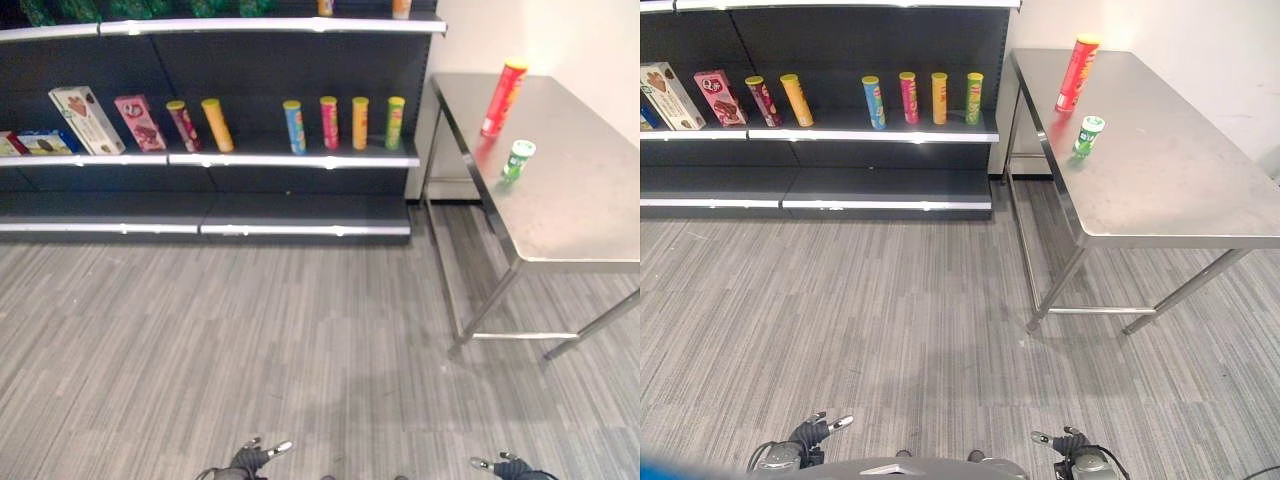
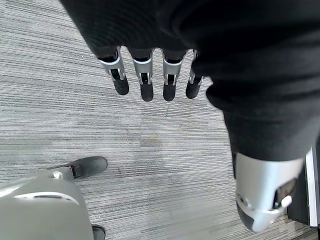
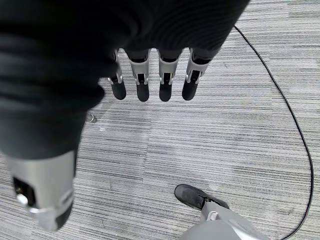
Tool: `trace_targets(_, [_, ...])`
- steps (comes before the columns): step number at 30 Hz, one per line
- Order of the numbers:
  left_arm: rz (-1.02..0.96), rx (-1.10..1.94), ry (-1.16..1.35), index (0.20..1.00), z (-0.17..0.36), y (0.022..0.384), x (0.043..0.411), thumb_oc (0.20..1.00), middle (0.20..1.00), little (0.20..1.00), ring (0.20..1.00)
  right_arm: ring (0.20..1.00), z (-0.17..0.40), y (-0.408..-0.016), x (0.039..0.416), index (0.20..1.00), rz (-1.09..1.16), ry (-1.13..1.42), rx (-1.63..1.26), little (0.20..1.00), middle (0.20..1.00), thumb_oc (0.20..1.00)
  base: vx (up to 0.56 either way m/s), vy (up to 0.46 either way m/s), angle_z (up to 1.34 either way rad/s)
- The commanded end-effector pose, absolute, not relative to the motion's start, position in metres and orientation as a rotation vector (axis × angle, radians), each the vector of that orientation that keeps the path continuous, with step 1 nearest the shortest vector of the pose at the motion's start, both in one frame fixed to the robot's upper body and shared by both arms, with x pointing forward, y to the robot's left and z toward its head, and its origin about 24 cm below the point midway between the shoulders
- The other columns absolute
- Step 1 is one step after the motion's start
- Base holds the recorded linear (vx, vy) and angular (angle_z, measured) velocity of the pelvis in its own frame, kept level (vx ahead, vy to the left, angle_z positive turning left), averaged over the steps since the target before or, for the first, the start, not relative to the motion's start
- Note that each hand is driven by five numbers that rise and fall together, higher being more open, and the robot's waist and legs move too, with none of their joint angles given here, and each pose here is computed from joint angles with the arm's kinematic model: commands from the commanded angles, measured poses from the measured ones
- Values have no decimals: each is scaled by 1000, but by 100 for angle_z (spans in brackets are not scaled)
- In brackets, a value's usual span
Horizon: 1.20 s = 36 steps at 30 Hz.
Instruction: Put the goods on the table back onto the shelves and tidy them up.
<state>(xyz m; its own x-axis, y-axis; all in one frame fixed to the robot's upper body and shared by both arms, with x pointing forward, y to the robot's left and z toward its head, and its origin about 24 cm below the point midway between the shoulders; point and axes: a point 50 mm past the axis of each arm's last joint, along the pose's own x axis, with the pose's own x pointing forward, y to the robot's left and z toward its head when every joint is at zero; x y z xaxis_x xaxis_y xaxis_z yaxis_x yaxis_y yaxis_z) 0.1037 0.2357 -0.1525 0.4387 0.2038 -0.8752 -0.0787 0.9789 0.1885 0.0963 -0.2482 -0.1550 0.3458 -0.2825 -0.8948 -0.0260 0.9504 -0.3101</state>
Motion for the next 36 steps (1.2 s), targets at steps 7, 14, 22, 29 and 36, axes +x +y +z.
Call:
trace_targets(7, [236, 130, 1041, 1000, -146, 245, 121, 1000, 1000, 1000, 1000, 1000, -150, -252, 114, 1000, -173, 1175, -344, 1000, 1000, 1000, 0, 0, 0])
trace_targets(14, [224, 172, 1055, 1000, -147, 245, 118, 1000, 1000, 1000, 1000, 1000, -151, -250, 113, 1000, -169, 1170, -348, 1000, 1000, 1000, 0, 0, 0])
trace_targets(22, [227, 173, 1059, 1000, -147, 247, 116, 1000, 1000, 1000, 1000, 1000, -151, -250, 114, 1000, -166, 1166, -360, 1000, 1000, 1000, 0, 0, 0])
trace_targets(29, [229, 167, 1052, 1000, -147, 246, 117, 1000, 1000, 1000, 1000, 1000, -151, -249, 113, 1000, -166, 1171, -361, 1000, 1000, 1000, 0, 0, 0])
trace_targets(36, [223, 171, 1036, 1000, -145, 246, 122, 1000, 1000, 1000, 1000, 1000, -150, -248, 117, 1000, -154, 1162, -376, 1000, 1000, 1000, -1, 16, -1])
